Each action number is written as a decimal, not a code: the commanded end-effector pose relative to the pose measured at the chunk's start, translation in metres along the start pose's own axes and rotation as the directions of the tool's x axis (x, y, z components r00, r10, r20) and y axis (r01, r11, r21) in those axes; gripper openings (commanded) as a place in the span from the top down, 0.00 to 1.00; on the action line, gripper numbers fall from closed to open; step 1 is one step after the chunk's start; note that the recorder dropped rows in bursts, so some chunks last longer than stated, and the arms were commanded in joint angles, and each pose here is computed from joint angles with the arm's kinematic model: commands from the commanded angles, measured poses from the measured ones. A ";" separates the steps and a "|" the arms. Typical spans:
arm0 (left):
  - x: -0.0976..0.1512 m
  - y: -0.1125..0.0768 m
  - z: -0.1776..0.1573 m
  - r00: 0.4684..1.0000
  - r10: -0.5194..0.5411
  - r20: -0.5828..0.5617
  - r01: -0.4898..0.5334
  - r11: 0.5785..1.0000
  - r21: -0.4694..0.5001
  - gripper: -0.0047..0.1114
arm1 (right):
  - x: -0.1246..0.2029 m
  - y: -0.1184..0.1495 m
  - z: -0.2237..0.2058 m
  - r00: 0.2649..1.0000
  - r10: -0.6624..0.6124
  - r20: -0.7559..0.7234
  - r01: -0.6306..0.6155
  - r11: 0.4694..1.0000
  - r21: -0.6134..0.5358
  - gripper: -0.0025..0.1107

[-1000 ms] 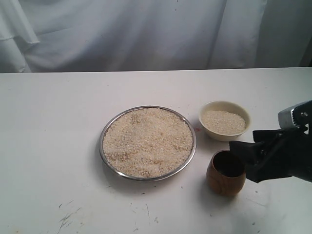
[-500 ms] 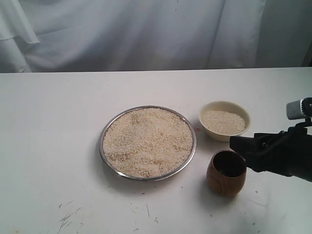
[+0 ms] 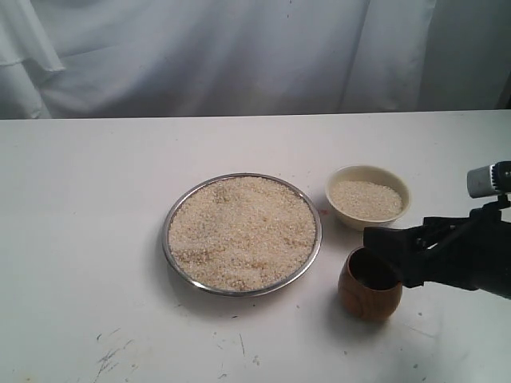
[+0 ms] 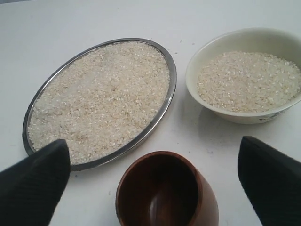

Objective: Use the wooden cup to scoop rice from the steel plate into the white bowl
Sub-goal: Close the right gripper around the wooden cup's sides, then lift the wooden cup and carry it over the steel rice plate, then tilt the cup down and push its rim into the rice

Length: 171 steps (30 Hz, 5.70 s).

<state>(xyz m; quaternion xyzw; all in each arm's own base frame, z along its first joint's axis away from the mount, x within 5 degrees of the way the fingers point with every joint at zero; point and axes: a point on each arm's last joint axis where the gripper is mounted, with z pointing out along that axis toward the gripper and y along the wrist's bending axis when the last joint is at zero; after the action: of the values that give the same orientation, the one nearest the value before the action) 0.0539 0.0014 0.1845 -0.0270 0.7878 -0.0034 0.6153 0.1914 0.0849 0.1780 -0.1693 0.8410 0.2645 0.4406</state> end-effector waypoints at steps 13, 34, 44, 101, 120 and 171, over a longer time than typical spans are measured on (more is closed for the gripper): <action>0.000 0.000 0.000 1.000 0.002 0.014 -0.002 1.000 0.003 0.96 | 0.015 0.019 0.008 0.919 -0.340 -0.199 0.341 0.940 -0.028 0.19; 0.000 0.000 0.000 1.000 0.002 0.014 -0.002 1.000 0.003 0.96 | 0.017 0.013 0.018 0.914 -0.309 -0.261 0.323 0.946 0.013 0.19; 0.000 0.000 0.000 1.000 0.002 0.014 -0.002 1.000 0.003 0.96 | 0.022 0.008 0.038 0.905 -0.286 -0.315 0.297 0.955 -0.012 0.19; 0.000 0.000 0.000 1.000 0.002 0.014 -0.002 1.000 0.003 0.96 | -0.076 0.077 0.124 0.879 -0.465 -0.105 0.452 0.883 -0.123 0.98; 0.000 0.000 0.000 1.000 0.002 0.014 -0.002 1.000 0.003 0.96 | -0.054 0.073 0.153 0.873 -0.463 -0.156 0.432 0.881 -0.196 0.82; 0.000 0.000 0.000 1.000 0.002 0.014 -0.002 1.000 0.003 0.96 | -0.064 0.106 0.149 0.202 -0.964 -0.174 0.972 0.219 -0.086 0.98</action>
<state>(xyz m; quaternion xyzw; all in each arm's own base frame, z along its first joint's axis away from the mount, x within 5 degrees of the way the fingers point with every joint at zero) 0.0539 0.0014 0.1845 -0.0263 0.7878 -0.0029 0.6153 0.2720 0.2578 0.1854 -0.6711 0.6035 -0.0941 0.4201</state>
